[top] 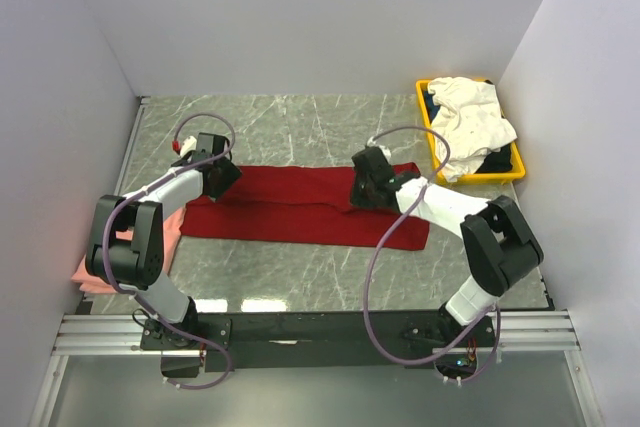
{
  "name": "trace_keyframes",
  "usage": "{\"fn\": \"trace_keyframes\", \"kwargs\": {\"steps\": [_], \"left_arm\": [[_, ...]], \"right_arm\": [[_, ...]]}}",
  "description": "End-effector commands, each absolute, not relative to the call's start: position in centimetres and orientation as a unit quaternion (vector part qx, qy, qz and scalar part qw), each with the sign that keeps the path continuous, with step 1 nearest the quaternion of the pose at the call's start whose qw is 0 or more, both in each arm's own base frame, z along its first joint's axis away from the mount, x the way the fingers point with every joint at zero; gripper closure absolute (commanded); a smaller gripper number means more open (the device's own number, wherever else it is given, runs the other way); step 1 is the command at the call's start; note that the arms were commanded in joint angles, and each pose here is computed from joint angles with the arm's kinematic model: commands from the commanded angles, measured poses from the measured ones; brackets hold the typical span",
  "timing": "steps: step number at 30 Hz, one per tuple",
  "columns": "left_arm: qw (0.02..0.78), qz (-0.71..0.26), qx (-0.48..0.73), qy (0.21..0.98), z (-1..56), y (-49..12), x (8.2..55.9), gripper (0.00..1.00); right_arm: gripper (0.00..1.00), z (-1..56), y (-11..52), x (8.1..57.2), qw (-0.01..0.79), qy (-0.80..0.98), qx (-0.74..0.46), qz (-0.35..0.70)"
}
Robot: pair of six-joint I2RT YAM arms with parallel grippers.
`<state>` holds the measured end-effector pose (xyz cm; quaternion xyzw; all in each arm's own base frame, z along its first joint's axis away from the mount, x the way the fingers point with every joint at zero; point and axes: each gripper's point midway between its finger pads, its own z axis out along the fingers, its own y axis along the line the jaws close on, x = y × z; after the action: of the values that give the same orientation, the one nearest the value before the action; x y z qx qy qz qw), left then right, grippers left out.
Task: Fold and stack the t-shirts
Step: Fold the tshirt
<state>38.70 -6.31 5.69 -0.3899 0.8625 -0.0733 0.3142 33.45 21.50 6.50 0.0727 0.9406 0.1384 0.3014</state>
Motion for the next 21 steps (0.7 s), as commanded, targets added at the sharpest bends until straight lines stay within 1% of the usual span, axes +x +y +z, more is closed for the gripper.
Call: {"fn": "trace_keyframes", "kwargs": {"steps": [1,6,8,9,12,13,17,18,20,21], "left_arm": [[0.321,-0.083,-0.374,0.866,5.8,-6.8,38.8,0.39],[0.325,-0.096,-0.369,0.865,6.2,-7.2,39.0,0.39],[0.330,-0.102,-0.360,0.867,6.5,-7.6,39.2,0.39],[0.331,-0.106,-0.355,0.868,6.7,-7.9,39.3,0.39],[0.339,-0.111,-0.333,0.873,7.6,-9.0,39.5,0.39],[0.344,-0.116,-0.327,0.872,8.1,-9.4,39.8,0.39],[0.353,-0.133,-0.273,0.885,9.5,-12.5,39.8,0.39],[0.354,-0.140,-0.258,0.888,9.9,-13.5,39.8,0.39],[0.351,-0.147,-0.219,0.899,10.1,-16.0,39.0,0.39],[0.355,-0.152,-0.202,0.900,10.5,-17.1,38.9,0.39]], "right_arm": [[1.00,8.5,22.9,32.7,0.338,0.922,0.081,0.170],[1.00,7.5,23.5,31.1,0.338,0.920,0.080,0.180],[0.96,7.1,23.7,30.8,0.334,0.922,0.076,0.181],[0.90,7.3,23.8,30.9,0.338,0.920,0.074,0.184],[0.79,8.1,24.0,30.7,0.346,0.915,0.066,0.198],[0.78,8.7,24.0,30.6,0.352,0.911,0.065,0.204],[0.68,9.8,23.5,30.4,0.358,0.910,0.058,0.199],[0.63,10.0,22.7,30.5,0.363,0.911,0.063,0.183],[0.61,11.3,21.5,30.9,0.379,0.907,0.066,0.172],[0.60,11.3,19.9,31.6,0.380,0.907,0.082,0.160]]}}
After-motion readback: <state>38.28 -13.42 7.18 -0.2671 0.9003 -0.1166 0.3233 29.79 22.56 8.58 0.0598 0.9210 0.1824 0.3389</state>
